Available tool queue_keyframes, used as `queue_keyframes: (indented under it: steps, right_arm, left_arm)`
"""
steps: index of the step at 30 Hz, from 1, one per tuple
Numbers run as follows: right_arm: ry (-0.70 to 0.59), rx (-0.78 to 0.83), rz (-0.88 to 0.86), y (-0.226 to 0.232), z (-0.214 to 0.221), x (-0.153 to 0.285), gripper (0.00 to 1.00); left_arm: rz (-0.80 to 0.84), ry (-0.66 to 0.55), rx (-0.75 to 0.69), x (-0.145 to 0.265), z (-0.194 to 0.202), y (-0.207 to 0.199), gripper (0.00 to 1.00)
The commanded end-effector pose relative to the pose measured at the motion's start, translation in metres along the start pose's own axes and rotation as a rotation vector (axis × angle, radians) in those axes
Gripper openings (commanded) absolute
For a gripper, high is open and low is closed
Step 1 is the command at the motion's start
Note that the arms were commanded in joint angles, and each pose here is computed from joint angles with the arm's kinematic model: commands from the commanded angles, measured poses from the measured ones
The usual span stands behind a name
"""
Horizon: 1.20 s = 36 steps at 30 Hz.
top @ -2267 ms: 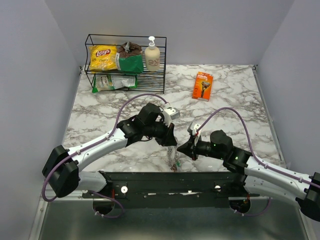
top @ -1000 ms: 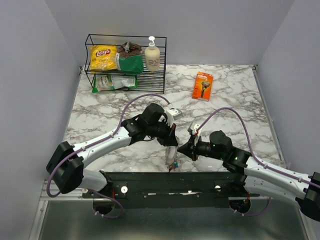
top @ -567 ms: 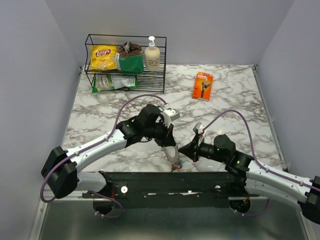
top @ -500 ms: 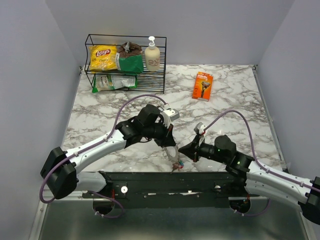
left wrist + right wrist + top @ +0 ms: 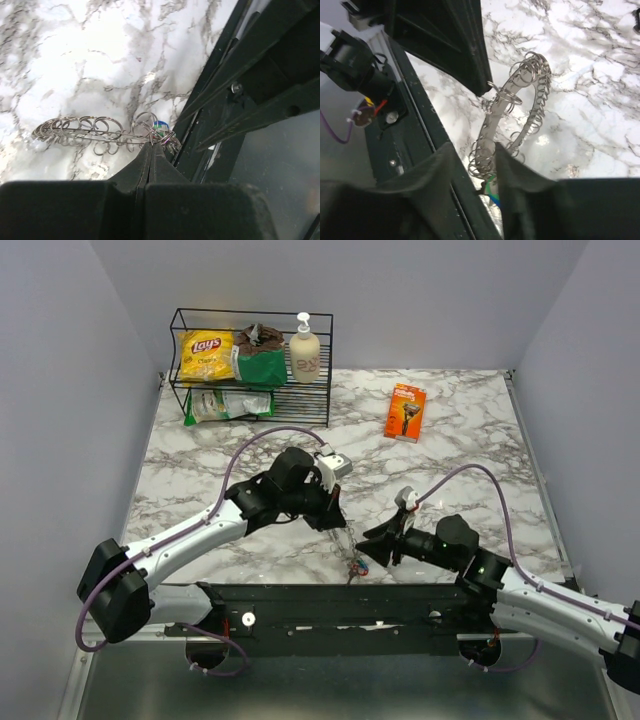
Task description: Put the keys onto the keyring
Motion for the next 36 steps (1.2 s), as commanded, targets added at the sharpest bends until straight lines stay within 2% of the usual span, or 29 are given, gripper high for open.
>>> queue_keyframes:
  steps: [1,2,7,13,20,24,28,31,33,36]
  right_arm:
    - [-0.022,0.025,0.034,-0.003,-0.003,0.008,0.55]
    - [-0.048,0.034,0.046,-0.003,-0.009,0.011,0.62]
    - [-0.086,0.091,0.087,-0.008,-0.023,0.019,0.7]
    - [-0.053,0.15,0.115,-0.015,-0.02,0.015,0.7]
    - [-0.022,0.175,0.146,-0.022,-0.021,0.006,0.69]
    - [-0.027,0.269,0.12,-0.024,-0.016,0.003,0.72]
    - [-0.136,0.379,0.114,-0.024,-0.02,0.006,0.72]
    - [-0.221,0.426,0.166,-0.029,-0.024,0.013,0.76]
    - [-0.232,0.429,0.207,-0.035,-0.028,0.015,0.84]
    - [-0.205,0.436,0.191,-0.034,-0.032,0.014,0.85]
  left_arm:
    - [-0.05,-0.016,-0.028,0.007,-0.008,0.004,0.0]
    - [-0.056,-0.005,-0.026,0.007,-0.007,0.004,0.0]
    - [-0.068,0.054,-0.06,0.003,-0.002,0.007,0.0]
    - [-0.068,0.107,-0.087,-0.011,0.0,0.008,0.0]
    - [-0.016,0.114,-0.128,-0.026,0.001,0.011,0.0]
    - [0.008,0.123,-0.161,-0.034,0.003,0.014,0.0]
    - [-0.016,0.13,-0.183,-0.04,0.006,0.024,0.0]
    - [-0.034,0.134,-0.195,-0.043,0.008,0.03,0.0]
    - [-0.026,0.131,-0.203,-0.044,0.008,0.031,0.0]
    - [-0.026,0.108,-0.234,-0.042,0.008,0.031,0.0]
Point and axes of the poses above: each gripper's point midway between its finger pads, its own x axis back along the fingers, its own y axis along the line the jaws close on, z = x × y, the point moved 5 cm from there along x, back along the fingers, and after that the axes turned 14 degrees about x, right-handed, at the moved point
